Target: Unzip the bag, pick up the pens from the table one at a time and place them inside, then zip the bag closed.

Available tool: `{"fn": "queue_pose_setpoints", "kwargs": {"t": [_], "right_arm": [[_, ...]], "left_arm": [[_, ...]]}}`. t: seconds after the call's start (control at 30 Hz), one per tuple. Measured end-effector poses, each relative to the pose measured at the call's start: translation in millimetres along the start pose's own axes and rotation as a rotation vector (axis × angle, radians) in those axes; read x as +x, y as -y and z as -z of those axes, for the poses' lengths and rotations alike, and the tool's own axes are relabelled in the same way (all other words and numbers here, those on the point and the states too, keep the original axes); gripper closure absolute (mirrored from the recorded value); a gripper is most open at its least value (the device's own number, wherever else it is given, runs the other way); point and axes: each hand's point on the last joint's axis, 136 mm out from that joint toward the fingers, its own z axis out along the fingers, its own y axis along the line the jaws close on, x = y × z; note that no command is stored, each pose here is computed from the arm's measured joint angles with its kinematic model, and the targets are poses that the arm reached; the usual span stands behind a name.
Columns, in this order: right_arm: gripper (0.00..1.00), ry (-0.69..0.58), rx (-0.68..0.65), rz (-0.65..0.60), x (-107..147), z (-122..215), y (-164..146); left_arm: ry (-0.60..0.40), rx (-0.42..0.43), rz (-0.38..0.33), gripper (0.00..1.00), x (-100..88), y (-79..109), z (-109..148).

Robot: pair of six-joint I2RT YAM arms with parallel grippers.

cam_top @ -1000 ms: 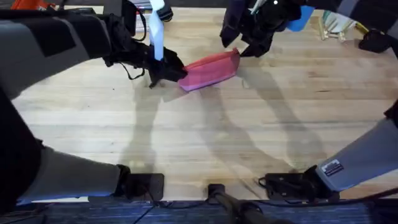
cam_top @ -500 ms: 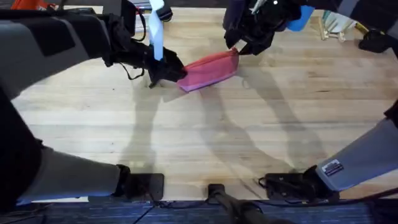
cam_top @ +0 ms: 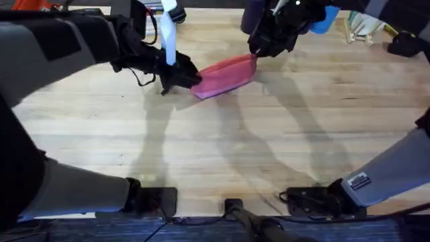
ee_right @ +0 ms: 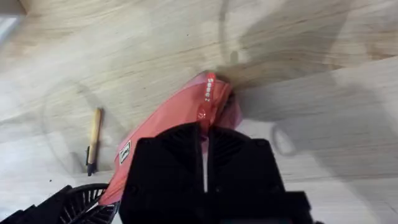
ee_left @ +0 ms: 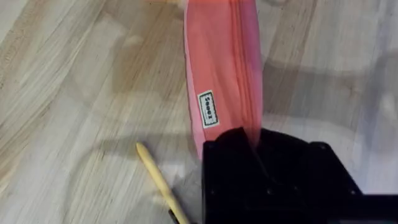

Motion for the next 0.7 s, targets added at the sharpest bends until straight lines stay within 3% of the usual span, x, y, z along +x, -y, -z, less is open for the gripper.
{"fn": "queue_pose_setpoints", "kwargs": {"t": [0.27,0.5,0.6,0.63,0.7], "right_arm": [[0.968,0.0,-0.002,0.032,0,0,-1],[0.968,0.016,-0.012,0.201,7,10,-11],[0.968,0.017,-0.032,0.267,17,13,-25],[0.968,0.007,-0.058,0.332,34,13,-43],[0.968,-0.001,-0.07,0.365,44,13,-53]], "left_arm": [[0.0,0.0,0.0,0.959,0.0,0.0,0],[-0.003,-0.003,0.004,0.959,1.2,-0.6,1],[-0.002,-0.002,0.005,0.959,1.3,-0.7,1],[-0.001,-0.001,0.005,0.959,1.0,-0.4,1],[-0.001,-0.001,0.005,0.959,1.0,-0.3,1]]}}
